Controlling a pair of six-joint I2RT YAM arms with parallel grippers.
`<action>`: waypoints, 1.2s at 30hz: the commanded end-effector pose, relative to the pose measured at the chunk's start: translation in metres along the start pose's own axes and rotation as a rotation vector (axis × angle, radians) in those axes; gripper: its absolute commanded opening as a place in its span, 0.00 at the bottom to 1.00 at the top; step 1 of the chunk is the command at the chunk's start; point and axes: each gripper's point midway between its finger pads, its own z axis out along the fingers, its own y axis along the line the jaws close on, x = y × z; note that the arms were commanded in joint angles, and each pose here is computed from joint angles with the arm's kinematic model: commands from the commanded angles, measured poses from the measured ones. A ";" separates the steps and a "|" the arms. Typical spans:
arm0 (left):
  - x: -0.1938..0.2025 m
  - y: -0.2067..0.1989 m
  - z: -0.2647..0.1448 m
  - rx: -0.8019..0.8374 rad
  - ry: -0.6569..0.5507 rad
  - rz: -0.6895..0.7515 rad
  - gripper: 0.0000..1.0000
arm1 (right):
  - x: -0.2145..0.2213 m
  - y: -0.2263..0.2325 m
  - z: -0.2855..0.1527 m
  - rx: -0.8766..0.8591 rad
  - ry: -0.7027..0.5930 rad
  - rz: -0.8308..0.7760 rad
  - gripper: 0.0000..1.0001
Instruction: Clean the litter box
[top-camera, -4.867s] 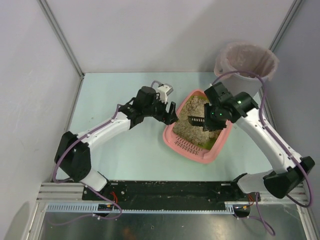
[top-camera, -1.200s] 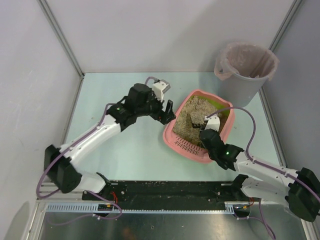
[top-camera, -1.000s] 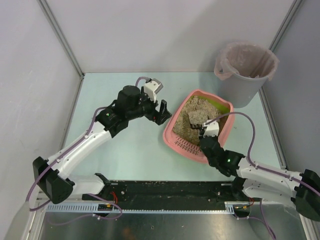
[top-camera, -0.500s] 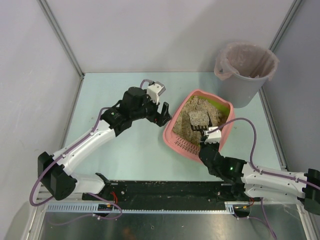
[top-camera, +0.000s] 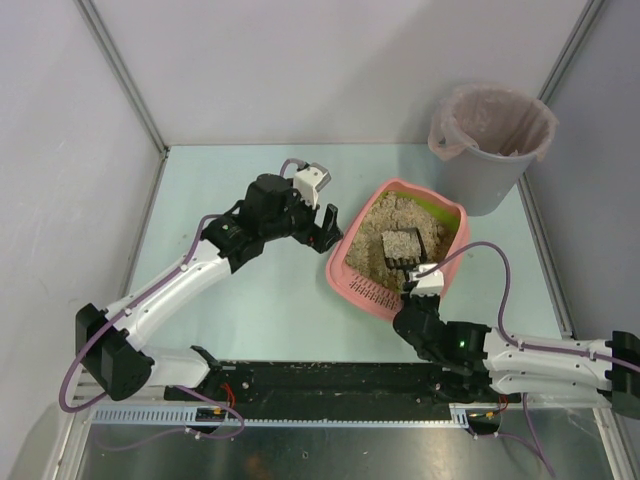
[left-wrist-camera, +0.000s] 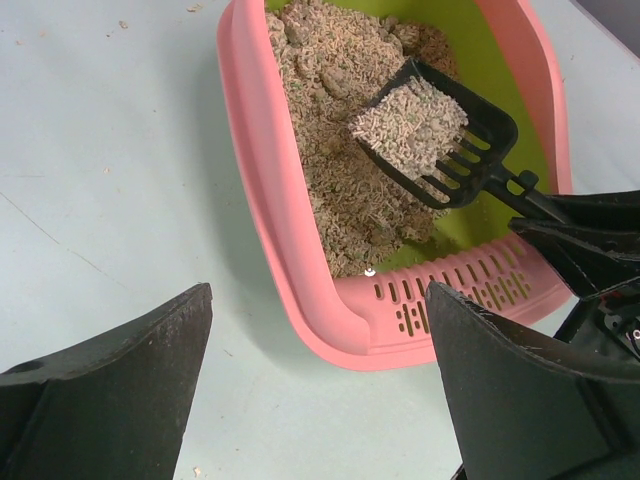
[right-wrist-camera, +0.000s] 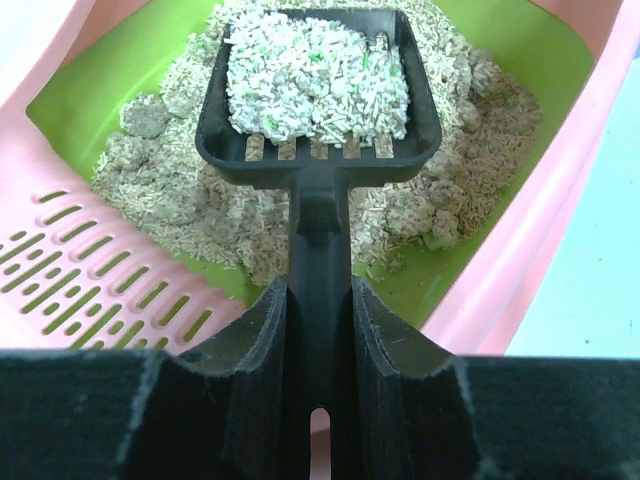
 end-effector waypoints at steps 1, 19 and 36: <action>0.000 0.001 0.001 -0.005 -0.005 0.032 0.91 | -0.024 0.023 -0.004 -0.079 -0.066 0.043 0.00; 0.002 0.000 0.004 0.003 0.005 0.022 0.91 | -0.012 0.018 -0.005 -0.020 -0.042 0.145 0.00; 0.003 0.004 0.005 -0.015 0.008 0.015 0.91 | -0.016 0.032 -0.010 -0.053 -0.044 0.116 0.00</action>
